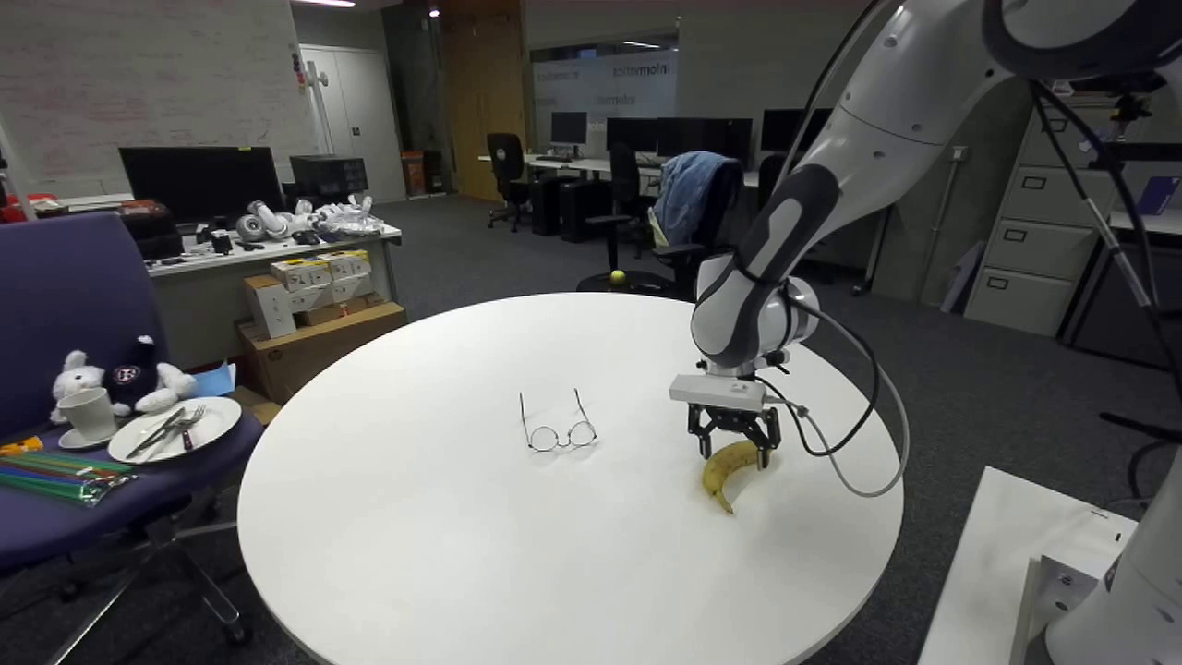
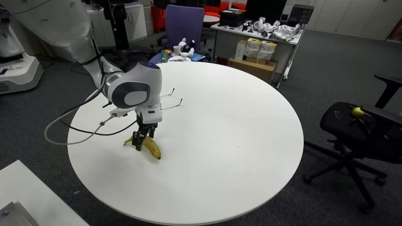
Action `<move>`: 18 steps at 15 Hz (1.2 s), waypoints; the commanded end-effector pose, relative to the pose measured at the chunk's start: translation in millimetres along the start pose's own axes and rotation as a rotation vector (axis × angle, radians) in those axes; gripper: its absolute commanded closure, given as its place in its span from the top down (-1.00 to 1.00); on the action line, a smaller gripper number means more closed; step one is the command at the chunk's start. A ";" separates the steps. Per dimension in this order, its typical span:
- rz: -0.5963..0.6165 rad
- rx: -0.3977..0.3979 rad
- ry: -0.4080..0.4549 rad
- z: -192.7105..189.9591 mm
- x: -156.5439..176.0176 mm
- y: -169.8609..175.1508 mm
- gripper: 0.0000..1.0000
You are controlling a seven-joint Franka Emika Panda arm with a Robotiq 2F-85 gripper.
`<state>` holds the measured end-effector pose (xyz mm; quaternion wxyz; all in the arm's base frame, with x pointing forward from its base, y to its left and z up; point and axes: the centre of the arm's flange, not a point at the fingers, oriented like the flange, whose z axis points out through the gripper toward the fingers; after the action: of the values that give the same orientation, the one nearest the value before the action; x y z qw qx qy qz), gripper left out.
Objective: Move the banana slightly to the right
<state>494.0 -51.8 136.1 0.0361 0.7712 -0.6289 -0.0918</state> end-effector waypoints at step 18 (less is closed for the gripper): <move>-0.027 0.014 0.001 -2.1 4.0 0.4 -0.42</move>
<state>498.3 -52.3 133.7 0.0348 0.7763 -0.6230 -0.0896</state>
